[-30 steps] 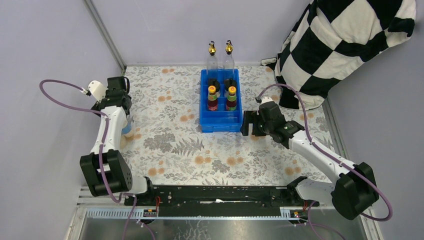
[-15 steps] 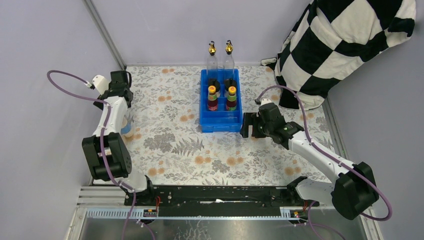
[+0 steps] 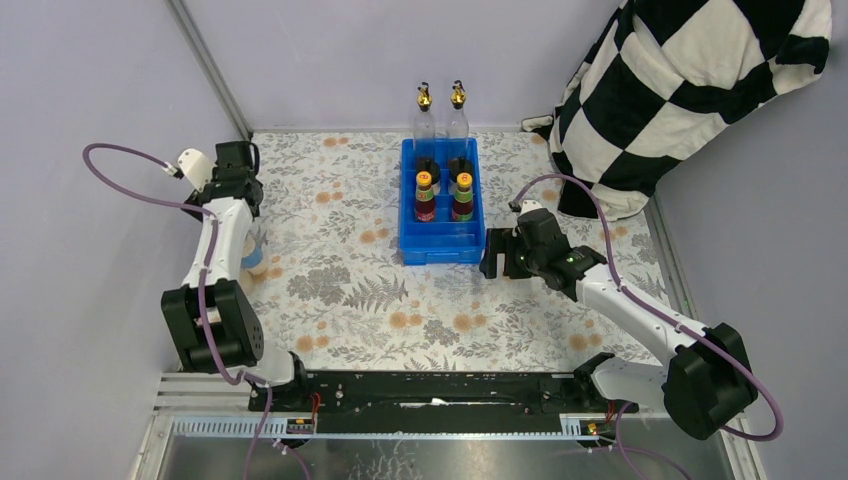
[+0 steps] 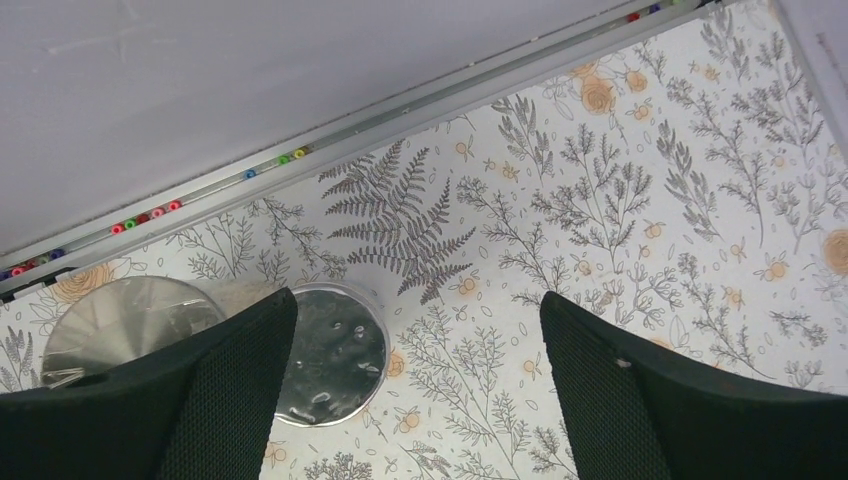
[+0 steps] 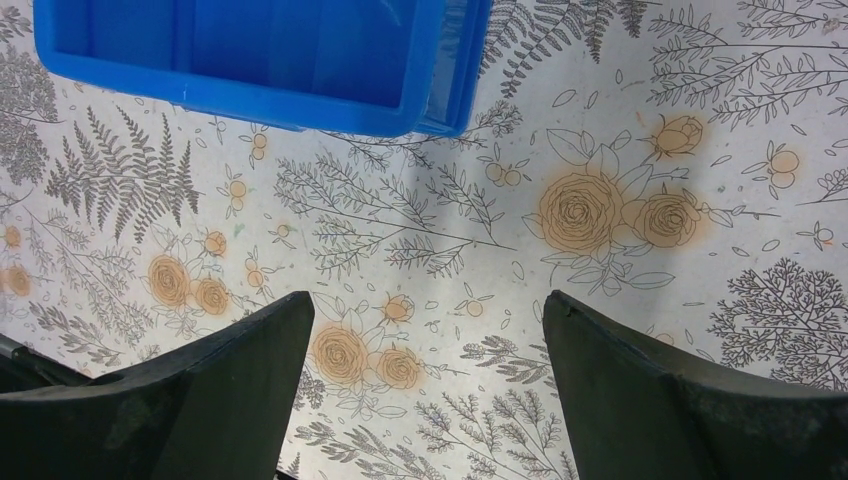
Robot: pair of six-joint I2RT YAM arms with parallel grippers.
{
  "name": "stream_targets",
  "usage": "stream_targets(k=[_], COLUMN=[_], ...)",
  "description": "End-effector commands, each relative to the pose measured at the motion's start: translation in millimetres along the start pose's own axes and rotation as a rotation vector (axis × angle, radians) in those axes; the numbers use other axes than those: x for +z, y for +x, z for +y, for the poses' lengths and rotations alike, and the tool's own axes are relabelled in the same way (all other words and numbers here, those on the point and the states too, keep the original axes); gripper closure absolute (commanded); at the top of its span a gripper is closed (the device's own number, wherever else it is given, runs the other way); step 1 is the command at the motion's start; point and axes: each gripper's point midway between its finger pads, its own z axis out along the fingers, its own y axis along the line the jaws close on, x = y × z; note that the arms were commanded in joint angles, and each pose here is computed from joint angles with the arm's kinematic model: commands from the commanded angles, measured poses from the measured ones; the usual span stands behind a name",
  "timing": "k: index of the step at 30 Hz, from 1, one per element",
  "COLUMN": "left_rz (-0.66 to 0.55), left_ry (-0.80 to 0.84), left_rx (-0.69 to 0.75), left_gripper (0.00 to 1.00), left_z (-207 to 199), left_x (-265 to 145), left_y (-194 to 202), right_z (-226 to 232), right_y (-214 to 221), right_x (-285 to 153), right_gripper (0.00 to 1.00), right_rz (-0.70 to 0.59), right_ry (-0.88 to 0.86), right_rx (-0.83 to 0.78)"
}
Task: Organize the condiment bottles
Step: Pick up the bottle from the corner of the board.
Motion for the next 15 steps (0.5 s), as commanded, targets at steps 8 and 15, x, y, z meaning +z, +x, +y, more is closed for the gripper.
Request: stream_targets(k=[8, 15], left_rz=[0.051, 0.079], left_ry=[-0.116, -0.126], left_rx=[-0.005, 0.011], left_gripper=[0.02, 0.03], left_z=[20, 21], left_x=[12, 23], left_y=[24, 41], right_z=[10, 8], right_y=[-6, -1], right_x=[-2, -1], right_gripper=[0.08, 0.08], right_rz=[-0.02, -0.012], right_ry=[-0.05, -0.046], right_rx=[-0.002, -0.006])
